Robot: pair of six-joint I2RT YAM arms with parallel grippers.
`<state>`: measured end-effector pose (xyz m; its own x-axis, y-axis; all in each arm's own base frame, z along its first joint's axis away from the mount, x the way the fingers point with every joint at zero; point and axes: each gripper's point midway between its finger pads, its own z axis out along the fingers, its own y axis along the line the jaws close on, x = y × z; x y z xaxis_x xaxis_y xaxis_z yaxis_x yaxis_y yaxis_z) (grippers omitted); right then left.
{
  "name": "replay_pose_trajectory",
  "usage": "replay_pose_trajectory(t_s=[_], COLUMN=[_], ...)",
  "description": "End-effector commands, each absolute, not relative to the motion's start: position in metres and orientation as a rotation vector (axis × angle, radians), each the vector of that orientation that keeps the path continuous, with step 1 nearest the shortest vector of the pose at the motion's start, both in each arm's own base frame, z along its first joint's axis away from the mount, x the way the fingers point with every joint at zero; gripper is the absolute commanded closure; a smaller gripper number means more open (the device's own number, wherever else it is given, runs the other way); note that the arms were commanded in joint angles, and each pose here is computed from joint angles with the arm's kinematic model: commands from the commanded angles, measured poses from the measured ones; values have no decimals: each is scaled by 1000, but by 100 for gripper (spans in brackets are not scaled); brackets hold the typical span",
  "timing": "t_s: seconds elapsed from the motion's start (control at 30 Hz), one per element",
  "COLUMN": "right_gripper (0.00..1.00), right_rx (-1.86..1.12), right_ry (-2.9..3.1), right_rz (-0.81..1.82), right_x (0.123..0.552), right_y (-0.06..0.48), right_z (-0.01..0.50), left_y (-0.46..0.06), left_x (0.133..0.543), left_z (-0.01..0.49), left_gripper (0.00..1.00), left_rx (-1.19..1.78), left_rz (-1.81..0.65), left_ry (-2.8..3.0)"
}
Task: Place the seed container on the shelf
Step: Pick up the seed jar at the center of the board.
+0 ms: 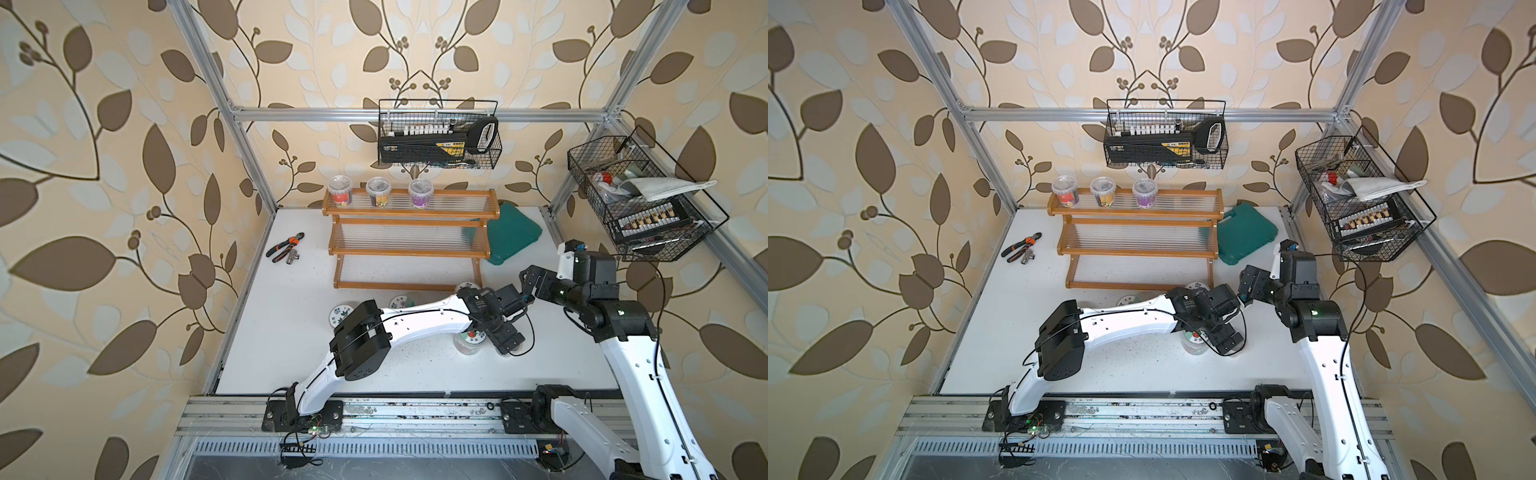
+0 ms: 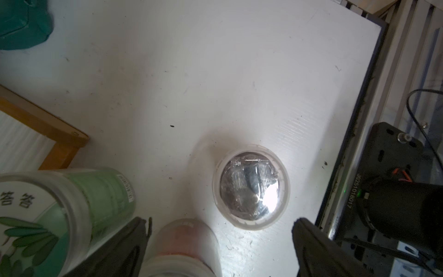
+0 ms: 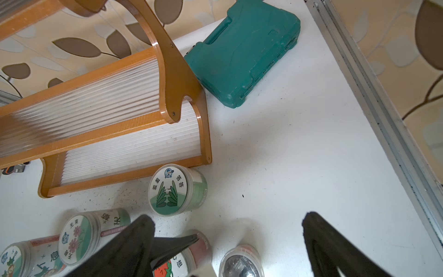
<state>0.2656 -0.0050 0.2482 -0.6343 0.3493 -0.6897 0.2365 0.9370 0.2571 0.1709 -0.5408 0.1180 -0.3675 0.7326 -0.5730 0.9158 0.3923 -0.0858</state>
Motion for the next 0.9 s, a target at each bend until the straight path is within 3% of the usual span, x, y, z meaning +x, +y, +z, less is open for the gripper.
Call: replay_pose_trajectory(t_s=[0.0,0.87], right_gripper=[1,1], right_rx=[417,473], right_ry=[2285,2295], right_rz=[189,152], right_x=[265,260], right_y=[-6,-23], right_z=[245,237], left_y=[-559,-579], left_x=[162,147], left_z=[128,103], left_gripper=[2,2], left_rx=[1469,1572], left_rz=[-621,-647], left_ry=[2124,2109])
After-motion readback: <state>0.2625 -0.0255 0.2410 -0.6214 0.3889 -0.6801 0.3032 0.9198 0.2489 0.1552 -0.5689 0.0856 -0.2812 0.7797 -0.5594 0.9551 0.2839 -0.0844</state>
